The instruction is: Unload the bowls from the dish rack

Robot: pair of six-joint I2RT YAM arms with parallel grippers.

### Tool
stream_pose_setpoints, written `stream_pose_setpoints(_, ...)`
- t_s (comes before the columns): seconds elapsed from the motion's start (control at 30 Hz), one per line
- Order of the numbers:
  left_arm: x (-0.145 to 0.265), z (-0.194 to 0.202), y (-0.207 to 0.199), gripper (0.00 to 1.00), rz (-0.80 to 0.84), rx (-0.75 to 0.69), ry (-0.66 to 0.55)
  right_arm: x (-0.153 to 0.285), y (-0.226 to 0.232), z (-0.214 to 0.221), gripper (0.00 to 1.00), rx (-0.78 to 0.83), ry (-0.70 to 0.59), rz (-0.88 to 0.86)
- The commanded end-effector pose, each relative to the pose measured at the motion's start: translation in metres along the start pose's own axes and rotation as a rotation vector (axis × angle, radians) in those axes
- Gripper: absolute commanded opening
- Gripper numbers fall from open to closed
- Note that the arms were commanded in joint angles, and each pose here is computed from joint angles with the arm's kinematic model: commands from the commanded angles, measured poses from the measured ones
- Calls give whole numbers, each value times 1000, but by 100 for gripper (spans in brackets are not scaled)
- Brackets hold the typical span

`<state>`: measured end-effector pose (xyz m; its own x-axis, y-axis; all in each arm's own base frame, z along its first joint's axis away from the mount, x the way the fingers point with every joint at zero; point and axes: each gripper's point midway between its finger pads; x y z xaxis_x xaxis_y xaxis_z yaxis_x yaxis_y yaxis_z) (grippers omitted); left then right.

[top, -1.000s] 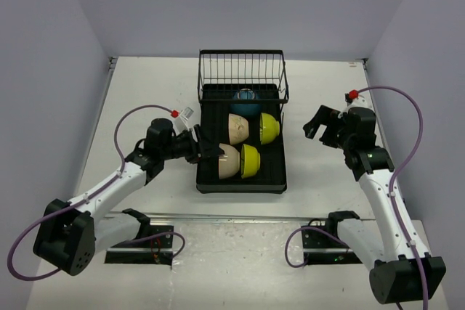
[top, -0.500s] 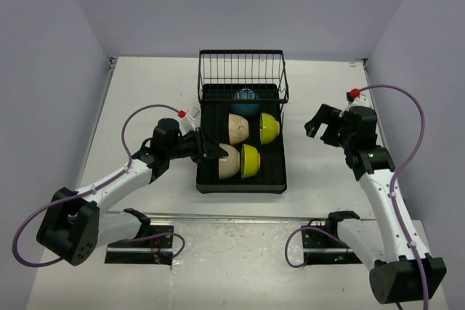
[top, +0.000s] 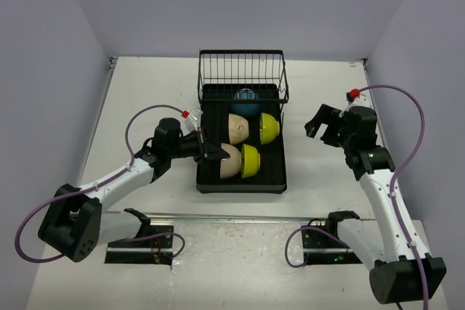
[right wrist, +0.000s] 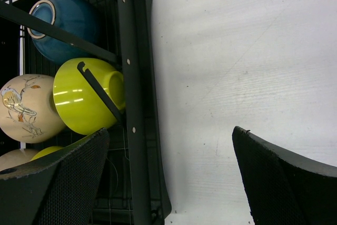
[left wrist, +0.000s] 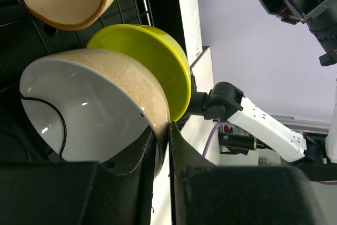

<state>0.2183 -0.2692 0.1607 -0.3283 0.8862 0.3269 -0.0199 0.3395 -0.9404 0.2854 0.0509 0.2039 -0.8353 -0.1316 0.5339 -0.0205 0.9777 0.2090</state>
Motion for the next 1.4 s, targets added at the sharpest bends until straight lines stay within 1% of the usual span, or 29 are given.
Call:
stream_pose_setpoints(0.0, -3, -6, -4, 14, 25, -32, -15, 10, 3, -22, 99, 22, -58, 3)
stream_pose_setpoints(0.03, -3, -6, -4, 20, 21, -32, -17, 9, 3, -22, 99, 22, -57, 3)
stream_pose_setpoints(0.07, -3, -7, -4, 22, 20, -32, -18, 9, 3, -22, 99, 22, -56, 0)
stream_pose_setpoints(0.23, -5, -10, 0, 22, -11, -32, -25, 10, 3, -19, 99, 20, -54, -4)
stream_pose_setpoints(0.27, -5, -10, 1, 22, -14, -27, -26, 9, 3, -18, 99, 22, -50, -2)
stream_pose_setpoints(0.3, -6, -10, 1, 14, -10, -29, -24, 9, 3, -18, 99, 22, -51, -1)
stream_pose_setpoints(0.33, -6, -10, 0, 11, -7, -28, -20, 9, 2, -18, 99, 23, -50, 0)
stream_pose_setpoints(0.4, -7, -10, -1, 0, 2, -29, -17, 9, 3, -17, 99, 22, -48, -3)
stream_pose_setpoints(0.53, -5, -9, -10, 0, 41, -39, -13, 10, 4, -19, 99, 22, -51, -10)
stream_pose_setpoints(0.67, 5, -5, -24, 0, 143, -58, -18, 9, 5, -17, 99, 22, -46, -13)
stream_pose_setpoints(0.77, 16, 0, -26, 0, 213, -57, -17, 9, 6, -17, 99, 22, -44, -19)
stream_pose_setpoints(0.9, 34, -6, -19, 0, 275, -42, -48, 7, 6, -15, 99, 26, -39, -21)
stream_pose_setpoints(0.97, 44, -7, -23, 0, 328, -44, -52, 6, 6, -13, 99, 25, -36, -24)
stream_pose_setpoints(1.03, 47, -9, -27, 0, 348, -47, -52, 6, 6, -12, 99, 27, -31, -26)
stream_pose_setpoints(1.1, 50, -9, -38, 0, 390, -65, -44, 6, 6, -11, 99, 30, -27, -27)
stream_pose_setpoints(1.17, 53, -9, -47, 0, 438, -50, -40, 6, 6, -10, 99, 34, -24, -26)
stream_pose_setpoints(1.37, 52, -13, -52, 0, 461, -25, -37, 6, 8, -13, 99, 41, -30, -29)
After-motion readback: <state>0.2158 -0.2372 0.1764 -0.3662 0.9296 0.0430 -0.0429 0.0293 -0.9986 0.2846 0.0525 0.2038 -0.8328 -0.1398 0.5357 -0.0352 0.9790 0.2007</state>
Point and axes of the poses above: each gripper's point midway between its finger pads, its own x axis back along the fingers, its own y axis along the line the jaws close on, z = x × y, and after that the axes turned 12 degrees about x, right-handed
